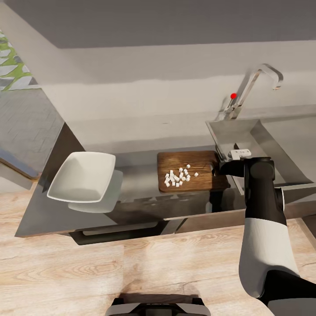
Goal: In the kitchen, take the Vidalia onion out of the sink, dice it on the chopping board with the paring knife, put the diced onion into the bowl on the countertop, then place both the paring knife and the chopping board into the sink.
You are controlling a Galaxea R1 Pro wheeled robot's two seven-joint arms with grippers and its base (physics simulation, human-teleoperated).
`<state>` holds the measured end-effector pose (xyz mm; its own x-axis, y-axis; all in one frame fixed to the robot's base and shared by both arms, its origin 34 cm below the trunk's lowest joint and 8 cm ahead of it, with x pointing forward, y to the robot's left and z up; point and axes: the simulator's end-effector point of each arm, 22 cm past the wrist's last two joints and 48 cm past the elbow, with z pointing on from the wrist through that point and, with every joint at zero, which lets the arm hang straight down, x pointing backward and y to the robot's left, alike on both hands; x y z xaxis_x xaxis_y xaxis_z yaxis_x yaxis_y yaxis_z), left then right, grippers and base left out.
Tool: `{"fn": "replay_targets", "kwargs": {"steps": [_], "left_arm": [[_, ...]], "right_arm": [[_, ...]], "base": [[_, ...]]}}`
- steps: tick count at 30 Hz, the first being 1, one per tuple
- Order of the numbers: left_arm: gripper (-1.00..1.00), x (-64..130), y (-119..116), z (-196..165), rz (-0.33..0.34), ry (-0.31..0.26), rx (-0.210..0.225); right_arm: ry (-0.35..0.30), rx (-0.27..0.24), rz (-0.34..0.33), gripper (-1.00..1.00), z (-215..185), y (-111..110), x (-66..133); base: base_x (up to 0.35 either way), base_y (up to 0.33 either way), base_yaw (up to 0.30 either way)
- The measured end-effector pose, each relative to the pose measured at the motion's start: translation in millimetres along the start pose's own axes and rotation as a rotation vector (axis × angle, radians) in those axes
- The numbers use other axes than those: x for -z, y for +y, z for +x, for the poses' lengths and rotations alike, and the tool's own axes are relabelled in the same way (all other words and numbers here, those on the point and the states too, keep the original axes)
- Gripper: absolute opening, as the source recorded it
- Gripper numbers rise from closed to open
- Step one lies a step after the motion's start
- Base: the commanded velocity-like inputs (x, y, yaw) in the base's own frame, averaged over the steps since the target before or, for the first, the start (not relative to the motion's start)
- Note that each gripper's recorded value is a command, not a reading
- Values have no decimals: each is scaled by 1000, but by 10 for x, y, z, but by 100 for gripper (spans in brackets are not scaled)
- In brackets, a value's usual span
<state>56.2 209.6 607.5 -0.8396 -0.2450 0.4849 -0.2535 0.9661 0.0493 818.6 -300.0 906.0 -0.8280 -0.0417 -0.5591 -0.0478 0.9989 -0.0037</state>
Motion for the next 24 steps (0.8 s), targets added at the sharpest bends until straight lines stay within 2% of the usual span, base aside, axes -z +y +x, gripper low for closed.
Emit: {"fn": "replay_targets", "kwargs": {"steps": [24], "left_arm": [[100, 0, 0, 0, 0, 0, 0]], "right_arm": [[-47, 2, 17, -100, -151, -49, 123]], "base": [[0, 0, 0]]}}
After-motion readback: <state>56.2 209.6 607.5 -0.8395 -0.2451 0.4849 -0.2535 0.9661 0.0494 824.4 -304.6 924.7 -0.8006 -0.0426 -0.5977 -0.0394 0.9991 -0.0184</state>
